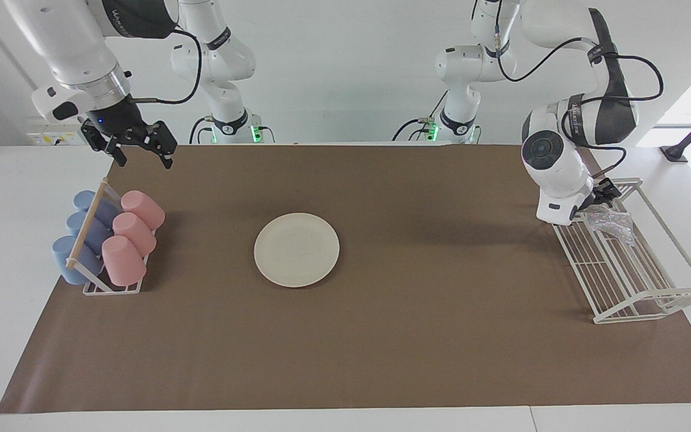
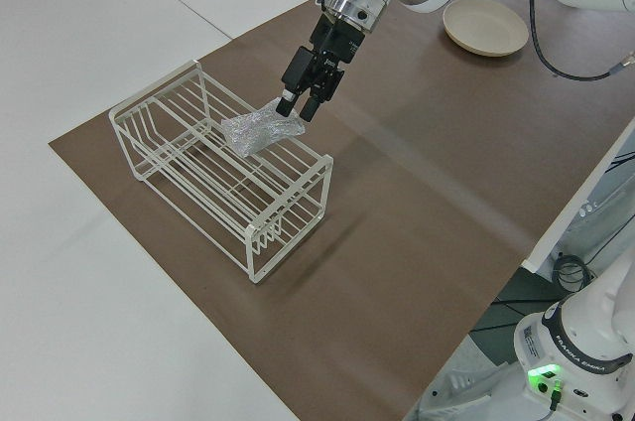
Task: Wipe plate with sponge
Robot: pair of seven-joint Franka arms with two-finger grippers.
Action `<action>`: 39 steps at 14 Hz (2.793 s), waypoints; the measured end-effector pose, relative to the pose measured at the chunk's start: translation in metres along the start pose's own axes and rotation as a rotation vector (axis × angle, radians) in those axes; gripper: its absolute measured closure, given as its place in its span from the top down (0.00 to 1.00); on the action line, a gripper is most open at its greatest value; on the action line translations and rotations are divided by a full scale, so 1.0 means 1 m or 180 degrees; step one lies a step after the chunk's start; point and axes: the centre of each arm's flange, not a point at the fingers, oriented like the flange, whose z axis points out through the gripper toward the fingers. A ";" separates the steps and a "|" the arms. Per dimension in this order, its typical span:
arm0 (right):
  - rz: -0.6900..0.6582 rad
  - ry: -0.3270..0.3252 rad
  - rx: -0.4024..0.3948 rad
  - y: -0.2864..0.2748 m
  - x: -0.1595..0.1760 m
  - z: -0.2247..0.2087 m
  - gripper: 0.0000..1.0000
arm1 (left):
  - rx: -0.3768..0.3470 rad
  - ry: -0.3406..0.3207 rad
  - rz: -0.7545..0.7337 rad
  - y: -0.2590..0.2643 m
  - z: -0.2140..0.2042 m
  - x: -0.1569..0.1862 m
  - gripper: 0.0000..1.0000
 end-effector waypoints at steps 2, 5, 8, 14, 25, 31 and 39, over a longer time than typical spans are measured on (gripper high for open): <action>0.0023 0.0000 0.0000 0.000 0.000 0.000 1.00 | 0.0000 0.0005 0.0003 0.000 0.000 0.000 0.58; 0.0101 -0.0007 -0.0001 0.000 0.000 0.000 1.00 | 0.0004 0.0012 0.0013 0.000 -0.001 0.001 0.22; 0.0214 -0.0056 -0.0006 0.000 -0.002 0.002 1.00 | 0.0012 0.0021 0.0019 -0.001 -0.001 0.001 0.04; 0.0549 -0.0230 -0.0033 -0.002 -0.008 0.006 1.00 | -0.0005 0.0120 0.0001 -0.009 -0.017 0.012 0.04; 0.1061 -0.0218 -0.0065 -0.029 -0.011 0.005 1.00 | -0.0501 -0.0238 -0.0219 -0.032 -0.082 0.027 0.04; 0.1428 -0.0198 -0.0087 -0.051 -0.015 0.004 1.00 | -0.0945 -0.0469 -0.0320 -0.036 -0.106 0.024 0.04; 0.1379 -0.0270 -0.0124 -0.060 -0.021 0.005 1.00 | -0.2314 -0.1025 -0.0746 -0.005 -0.146 0.022 0.04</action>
